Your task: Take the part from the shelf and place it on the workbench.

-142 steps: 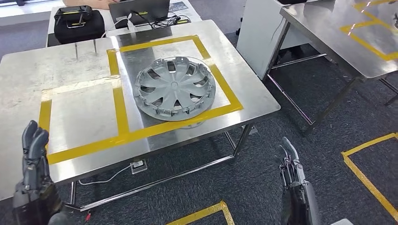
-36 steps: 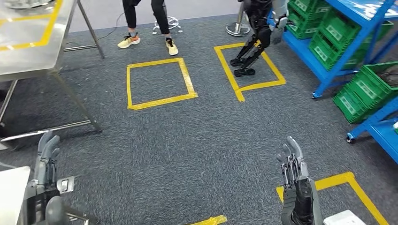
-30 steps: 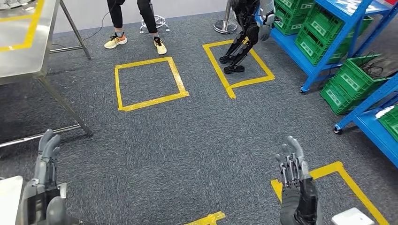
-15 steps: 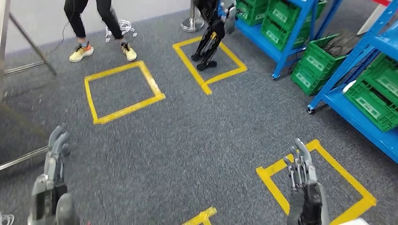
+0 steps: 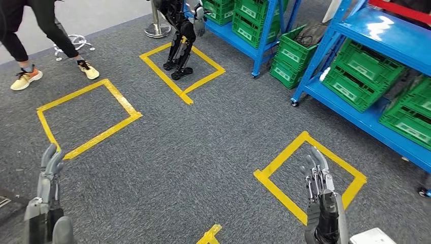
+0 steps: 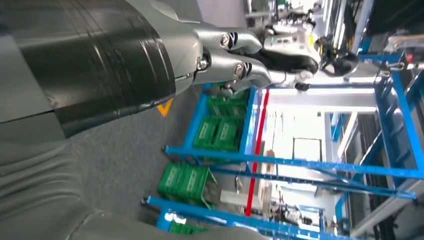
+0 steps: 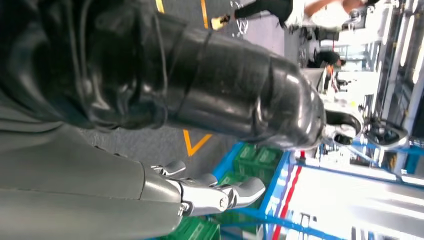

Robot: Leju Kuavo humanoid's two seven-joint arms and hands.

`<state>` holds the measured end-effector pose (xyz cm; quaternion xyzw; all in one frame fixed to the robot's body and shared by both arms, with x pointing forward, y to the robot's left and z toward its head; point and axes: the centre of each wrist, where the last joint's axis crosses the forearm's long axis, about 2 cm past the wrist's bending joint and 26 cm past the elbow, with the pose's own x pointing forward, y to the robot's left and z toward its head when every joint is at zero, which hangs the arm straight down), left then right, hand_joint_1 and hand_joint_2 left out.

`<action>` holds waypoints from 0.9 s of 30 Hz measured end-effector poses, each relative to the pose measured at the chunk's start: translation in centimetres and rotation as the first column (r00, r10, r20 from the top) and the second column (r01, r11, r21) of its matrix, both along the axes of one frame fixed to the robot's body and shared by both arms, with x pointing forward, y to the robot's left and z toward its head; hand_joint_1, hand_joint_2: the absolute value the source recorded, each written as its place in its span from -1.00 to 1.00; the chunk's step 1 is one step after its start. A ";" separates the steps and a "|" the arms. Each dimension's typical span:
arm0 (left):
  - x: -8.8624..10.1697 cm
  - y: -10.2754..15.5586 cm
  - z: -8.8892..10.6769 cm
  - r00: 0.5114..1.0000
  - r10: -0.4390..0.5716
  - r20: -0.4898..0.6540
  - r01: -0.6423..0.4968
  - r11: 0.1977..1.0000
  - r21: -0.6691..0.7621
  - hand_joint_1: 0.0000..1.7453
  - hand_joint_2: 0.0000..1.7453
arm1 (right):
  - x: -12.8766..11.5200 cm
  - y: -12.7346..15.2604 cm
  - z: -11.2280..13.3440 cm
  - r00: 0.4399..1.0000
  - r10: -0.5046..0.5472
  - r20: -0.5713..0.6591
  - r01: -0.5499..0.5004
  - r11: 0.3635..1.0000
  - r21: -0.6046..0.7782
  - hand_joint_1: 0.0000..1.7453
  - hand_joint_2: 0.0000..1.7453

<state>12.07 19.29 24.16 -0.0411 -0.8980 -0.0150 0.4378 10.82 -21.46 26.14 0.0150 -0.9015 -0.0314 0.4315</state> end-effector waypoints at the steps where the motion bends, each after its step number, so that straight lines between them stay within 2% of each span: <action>1: 0.0 0.0 0.0 1.000 0.000 0.000 0.000 1.000 0.000 -1.00 -1.00 | 0.0 0.0 0.0 1.000 0.000 0.001 0.000 1.000 0.000 -1.00 -1.00; 27: 0.0 0.0 0.2 0.999 0.017 0.031 -0.018 0.999 0.027 -1.00 -1.00 | 0.1 0.0 0.1 1.000 0.000 0.007 0.000 1.000 0.002 -1.00 -1.00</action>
